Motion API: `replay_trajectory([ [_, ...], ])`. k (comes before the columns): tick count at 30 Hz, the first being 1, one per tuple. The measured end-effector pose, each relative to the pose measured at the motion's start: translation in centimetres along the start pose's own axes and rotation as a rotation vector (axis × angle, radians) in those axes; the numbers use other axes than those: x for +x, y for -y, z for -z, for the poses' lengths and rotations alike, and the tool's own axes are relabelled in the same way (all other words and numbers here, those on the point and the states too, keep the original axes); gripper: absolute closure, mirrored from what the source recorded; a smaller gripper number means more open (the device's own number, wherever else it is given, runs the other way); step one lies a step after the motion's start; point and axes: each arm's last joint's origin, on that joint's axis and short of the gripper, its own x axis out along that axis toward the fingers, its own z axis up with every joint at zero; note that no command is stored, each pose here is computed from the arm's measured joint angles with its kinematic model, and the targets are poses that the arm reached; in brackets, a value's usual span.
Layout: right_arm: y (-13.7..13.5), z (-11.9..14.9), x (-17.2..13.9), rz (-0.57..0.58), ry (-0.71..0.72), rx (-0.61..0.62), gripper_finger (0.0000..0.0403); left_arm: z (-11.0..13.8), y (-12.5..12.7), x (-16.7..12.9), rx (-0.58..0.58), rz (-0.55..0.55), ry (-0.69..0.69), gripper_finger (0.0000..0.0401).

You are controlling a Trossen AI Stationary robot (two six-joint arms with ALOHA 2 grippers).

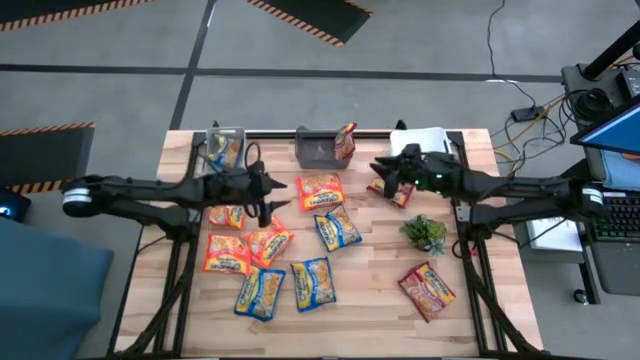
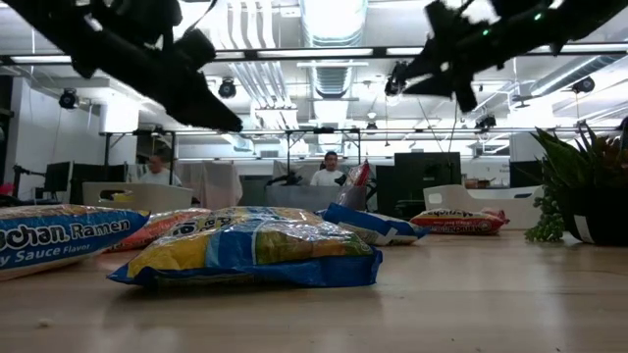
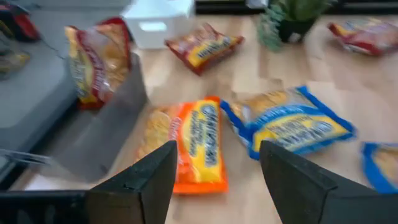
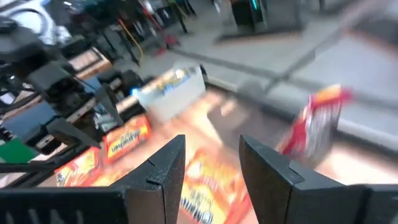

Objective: Sort Maruchan noodles
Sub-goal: Put the orange noodle pack into the white bin

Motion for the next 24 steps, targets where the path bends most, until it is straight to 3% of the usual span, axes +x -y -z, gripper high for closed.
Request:
replay_trajectory([
  [5, -0.5, 0.8, 2.6, -0.010, -0.155, 0.102, 0.0264, 1.6, 0.1, 1.9, -0.008, -0.037, 0.024, 0.0211],
  [13, -0.4, 1.7, 6.9, 0.104, -0.340, 0.099, 0.0260, 3.7, 0.4, 5.8, 0.004, -0.052, -0.130, 0.0262],
  [24, 1.6, 5.3, 11.9, 0.210, -0.526, 0.158, 0.0167, 5.7, -0.2, 10.6, 0.023, -0.132, -0.294, 0.0325],
])
